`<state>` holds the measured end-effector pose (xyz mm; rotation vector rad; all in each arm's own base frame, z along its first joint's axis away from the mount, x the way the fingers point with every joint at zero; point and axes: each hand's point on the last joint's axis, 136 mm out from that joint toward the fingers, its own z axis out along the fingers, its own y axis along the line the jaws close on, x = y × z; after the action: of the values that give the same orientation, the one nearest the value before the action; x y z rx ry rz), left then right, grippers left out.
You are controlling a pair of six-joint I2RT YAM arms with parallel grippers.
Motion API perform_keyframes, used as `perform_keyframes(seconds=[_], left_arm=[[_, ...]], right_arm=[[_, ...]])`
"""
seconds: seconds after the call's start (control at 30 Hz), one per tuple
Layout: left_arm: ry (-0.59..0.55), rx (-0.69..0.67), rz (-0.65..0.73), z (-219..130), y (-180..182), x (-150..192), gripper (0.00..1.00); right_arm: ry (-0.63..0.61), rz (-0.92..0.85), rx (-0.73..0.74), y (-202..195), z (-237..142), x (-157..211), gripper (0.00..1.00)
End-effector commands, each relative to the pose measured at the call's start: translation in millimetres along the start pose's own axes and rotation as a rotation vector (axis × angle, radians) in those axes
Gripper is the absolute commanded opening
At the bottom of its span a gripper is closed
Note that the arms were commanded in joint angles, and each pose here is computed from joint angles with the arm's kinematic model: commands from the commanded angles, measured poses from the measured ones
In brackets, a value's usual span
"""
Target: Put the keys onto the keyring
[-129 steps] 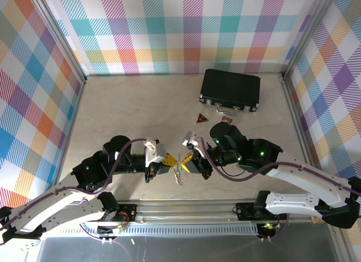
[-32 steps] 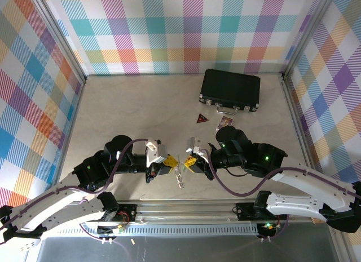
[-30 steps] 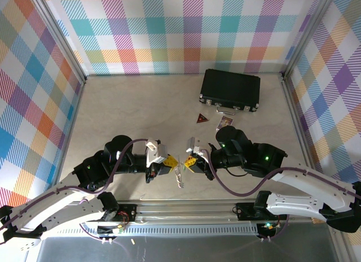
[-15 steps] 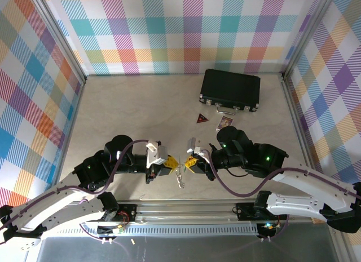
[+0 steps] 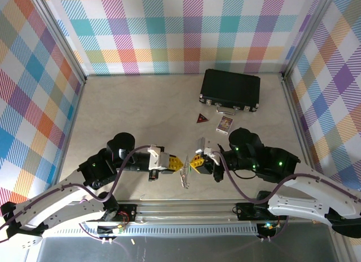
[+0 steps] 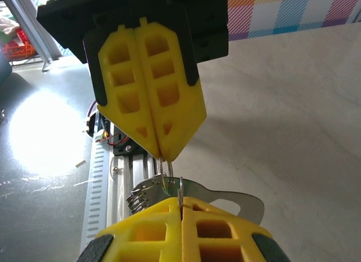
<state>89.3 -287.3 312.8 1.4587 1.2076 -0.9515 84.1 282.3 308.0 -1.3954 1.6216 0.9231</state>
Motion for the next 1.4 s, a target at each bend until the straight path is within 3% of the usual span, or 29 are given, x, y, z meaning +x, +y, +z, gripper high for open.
perform_keyframes(seconds=[0.0,0.17,1.37], left_arm=[[-0.068,0.001,0.105,-10.0,-0.4,-23.4,0.00],[-0.066,-0.012,0.107,-9.7,1.5,-20.4,0.00],[-0.056,-0.070,0.087,-8.6,11.4,-16.1,0.00]], right_arm=[[-0.050,0.011,0.041,-4.9,-4.8,-0.5,0.00],[-0.010,0.032,0.035,-5.8,2.7,10.7,0.00],[-0.078,-0.024,0.044,4.1,4.9,-4.8,0.00]])
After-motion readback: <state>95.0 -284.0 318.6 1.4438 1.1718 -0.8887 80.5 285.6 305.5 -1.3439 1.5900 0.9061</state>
